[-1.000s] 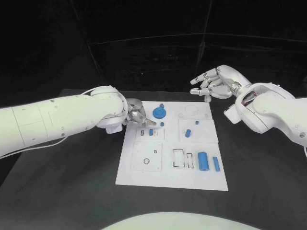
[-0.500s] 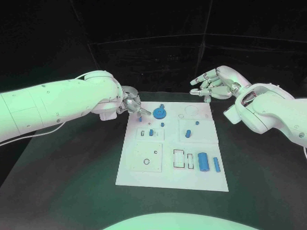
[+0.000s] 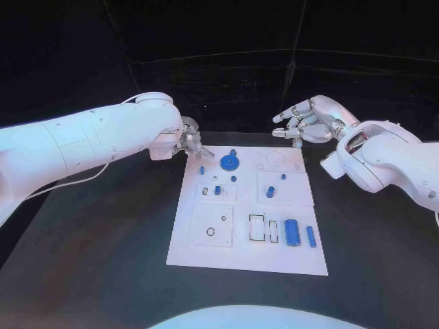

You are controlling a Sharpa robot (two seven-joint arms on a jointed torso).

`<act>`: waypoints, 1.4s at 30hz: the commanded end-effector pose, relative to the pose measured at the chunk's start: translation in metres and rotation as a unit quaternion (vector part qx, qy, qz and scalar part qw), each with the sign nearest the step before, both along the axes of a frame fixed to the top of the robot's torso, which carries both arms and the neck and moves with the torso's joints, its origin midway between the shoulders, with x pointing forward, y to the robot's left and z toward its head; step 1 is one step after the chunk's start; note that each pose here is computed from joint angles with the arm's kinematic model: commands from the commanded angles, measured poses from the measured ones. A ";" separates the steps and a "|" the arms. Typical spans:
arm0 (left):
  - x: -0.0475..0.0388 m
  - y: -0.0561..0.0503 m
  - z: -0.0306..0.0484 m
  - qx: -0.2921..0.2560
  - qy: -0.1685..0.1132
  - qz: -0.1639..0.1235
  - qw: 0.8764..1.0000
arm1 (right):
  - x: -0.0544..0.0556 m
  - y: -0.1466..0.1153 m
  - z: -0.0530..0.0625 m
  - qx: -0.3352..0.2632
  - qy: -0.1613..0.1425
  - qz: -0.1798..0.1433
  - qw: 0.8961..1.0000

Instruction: Assemble the parts on the task board

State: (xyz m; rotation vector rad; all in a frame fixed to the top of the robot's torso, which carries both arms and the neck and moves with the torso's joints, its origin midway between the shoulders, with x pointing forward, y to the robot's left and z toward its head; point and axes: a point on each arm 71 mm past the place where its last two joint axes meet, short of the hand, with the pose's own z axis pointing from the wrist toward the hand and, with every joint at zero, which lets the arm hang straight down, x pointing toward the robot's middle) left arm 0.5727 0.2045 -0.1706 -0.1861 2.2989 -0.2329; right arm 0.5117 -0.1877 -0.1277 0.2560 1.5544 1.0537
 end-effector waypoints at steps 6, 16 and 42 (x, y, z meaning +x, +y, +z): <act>0.0045 -0.001 -0.0121 0.023 0.033 -0.006 0.999 | 0.000 0.003 0.001 0.001 0.001 0.005 1.000; 0.0047 -0.002 -0.0235 0.030 0.052 -0.006 0.998 | 0.000 0.004 0.001 0.001 0.002 0.007 1.000; 0.0054 -0.005 -0.0298 0.034 0.063 -0.008 0.997 | 0.000 0.005 0.001 0.001 0.002 0.008 1.000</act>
